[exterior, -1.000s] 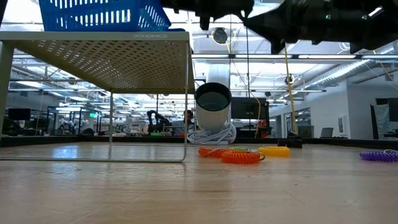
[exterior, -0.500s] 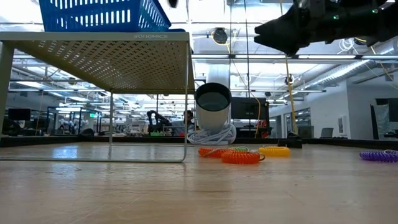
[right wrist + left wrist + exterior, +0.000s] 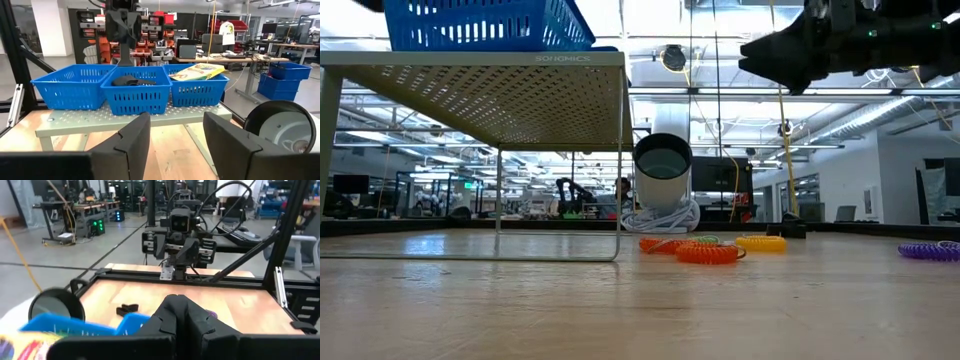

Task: Pick & Place Office Desk Supplies
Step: Put the black rubber band into the middle blue bin on the shelf

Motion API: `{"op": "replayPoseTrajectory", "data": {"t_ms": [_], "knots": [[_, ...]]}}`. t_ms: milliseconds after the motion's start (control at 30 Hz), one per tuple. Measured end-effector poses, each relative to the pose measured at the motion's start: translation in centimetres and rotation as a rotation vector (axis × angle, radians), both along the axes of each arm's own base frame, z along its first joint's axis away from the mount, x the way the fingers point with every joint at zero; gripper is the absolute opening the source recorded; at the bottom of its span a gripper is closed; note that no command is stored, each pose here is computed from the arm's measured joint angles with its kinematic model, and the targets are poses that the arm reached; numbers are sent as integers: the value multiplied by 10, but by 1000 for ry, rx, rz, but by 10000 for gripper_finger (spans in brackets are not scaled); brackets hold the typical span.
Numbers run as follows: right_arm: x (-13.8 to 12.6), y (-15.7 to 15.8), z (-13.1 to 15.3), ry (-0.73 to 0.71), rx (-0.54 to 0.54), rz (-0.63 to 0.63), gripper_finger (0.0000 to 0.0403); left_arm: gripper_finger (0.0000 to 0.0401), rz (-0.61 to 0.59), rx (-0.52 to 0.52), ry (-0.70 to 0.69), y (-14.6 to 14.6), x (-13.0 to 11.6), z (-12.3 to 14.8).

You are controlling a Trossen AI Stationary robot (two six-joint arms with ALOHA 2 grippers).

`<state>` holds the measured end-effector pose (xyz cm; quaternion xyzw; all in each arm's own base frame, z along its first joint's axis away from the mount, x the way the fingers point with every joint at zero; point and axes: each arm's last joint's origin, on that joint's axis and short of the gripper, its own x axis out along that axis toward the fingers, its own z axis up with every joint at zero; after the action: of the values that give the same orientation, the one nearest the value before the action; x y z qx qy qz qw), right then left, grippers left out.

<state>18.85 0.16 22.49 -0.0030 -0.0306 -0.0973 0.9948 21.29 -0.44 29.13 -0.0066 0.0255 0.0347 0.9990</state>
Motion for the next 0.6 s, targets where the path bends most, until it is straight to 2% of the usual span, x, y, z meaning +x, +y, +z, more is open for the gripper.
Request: {"op": "replayPoseTrajectory", "data": {"t_ms": [167,367,600], "knots": [[0,0,0,-3,3,0,171,15,3,-22,-28,0,-9,-14],[0,0,0,0,3,1,171,6,3,-23,-18,0,-9,-17],[0,0,0,0,3,1,171,52,4,-39,-10,0,-8,-19]]}}
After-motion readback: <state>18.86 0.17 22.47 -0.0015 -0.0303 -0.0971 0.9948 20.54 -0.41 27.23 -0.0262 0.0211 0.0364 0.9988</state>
